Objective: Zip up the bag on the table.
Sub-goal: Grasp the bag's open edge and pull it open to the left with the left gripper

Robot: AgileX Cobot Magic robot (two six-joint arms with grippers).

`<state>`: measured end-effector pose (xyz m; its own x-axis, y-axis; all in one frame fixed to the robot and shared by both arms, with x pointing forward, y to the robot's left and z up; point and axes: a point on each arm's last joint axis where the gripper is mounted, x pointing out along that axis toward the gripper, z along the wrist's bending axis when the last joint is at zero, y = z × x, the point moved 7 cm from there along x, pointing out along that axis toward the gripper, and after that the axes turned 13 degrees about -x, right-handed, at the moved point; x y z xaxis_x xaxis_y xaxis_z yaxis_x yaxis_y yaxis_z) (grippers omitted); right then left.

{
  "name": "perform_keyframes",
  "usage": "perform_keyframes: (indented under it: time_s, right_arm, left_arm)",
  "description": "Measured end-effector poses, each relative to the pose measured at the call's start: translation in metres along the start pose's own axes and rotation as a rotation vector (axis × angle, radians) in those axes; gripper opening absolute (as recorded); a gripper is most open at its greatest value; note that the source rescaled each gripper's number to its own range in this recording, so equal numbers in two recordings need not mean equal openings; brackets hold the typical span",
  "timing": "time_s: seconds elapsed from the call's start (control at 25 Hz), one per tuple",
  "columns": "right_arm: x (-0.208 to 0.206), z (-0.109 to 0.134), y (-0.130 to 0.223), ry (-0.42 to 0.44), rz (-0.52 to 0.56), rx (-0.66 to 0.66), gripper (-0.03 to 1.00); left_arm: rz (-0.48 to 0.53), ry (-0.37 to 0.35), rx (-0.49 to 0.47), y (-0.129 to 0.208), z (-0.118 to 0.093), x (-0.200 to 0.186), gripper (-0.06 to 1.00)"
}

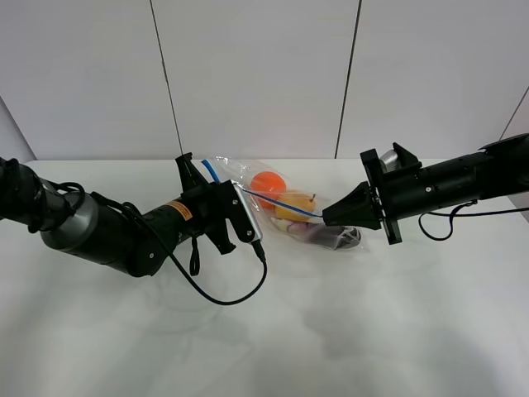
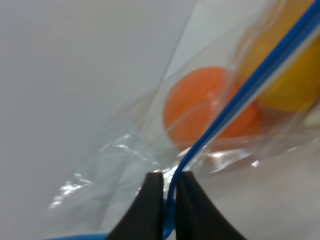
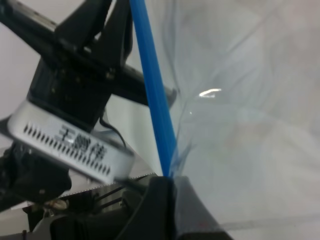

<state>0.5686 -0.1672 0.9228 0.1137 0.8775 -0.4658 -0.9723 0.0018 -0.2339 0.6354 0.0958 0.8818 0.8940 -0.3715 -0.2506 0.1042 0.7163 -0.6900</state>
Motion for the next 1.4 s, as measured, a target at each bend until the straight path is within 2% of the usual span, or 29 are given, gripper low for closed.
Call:
perform_keyframes:
  time_s: [0.28, 0.44, 0.64, 1.12, 1.2, 1.32, 1.4]
  right_arm:
    - [-0.004, 0.006, 0.001, 0.016, 0.002, -0.013, 0.0]
    - [-0.004, 0.004, 0.002, 0.027, 0.009, -0.011, 0.0]
    - [-0.004, 0.002, 0.005, 0.037, 0.028, -0.017, 0.0]
    - [-0.004, 0.001, 0.004, 0.041, 0.021, -0.013, 0.0]
    - [-0.004, 0.001, 0.008, 0.044, 0.05, -0.023, 0.0]
    - [-0.005, 0.001, 0.014, 0.042, 0.085, -0.031, 0.0]
    - [-0.005, 0.002, 0.015, 0.042, 0.088, -0.033, 0.0]
  left_arm:
    - [-0.007, -0.03, 0.031, 0.008, 0.013, 0.02, 0.0]
    - [0.02, -0.029, 0.063, 0.026, 0.012, 0.025, 0.0]
    - [0.075, -0.073, 0.051, 0.058, 0.027, 0.028, 0.0]
    - [0.067, -0.073, 0.052, 0.06, 0.03, 0.028, 0.02]
    - [0.085, -0.091, 0.002, 0.065, 0.034, 0.028, 0.11]
    - [0.132, -0.139, -0.099, 0.08, 0.045, 0.026, 0.43]
    - [0.15, -0.157, -0.138, 0.085, 0.047, 0.025, 0.57]
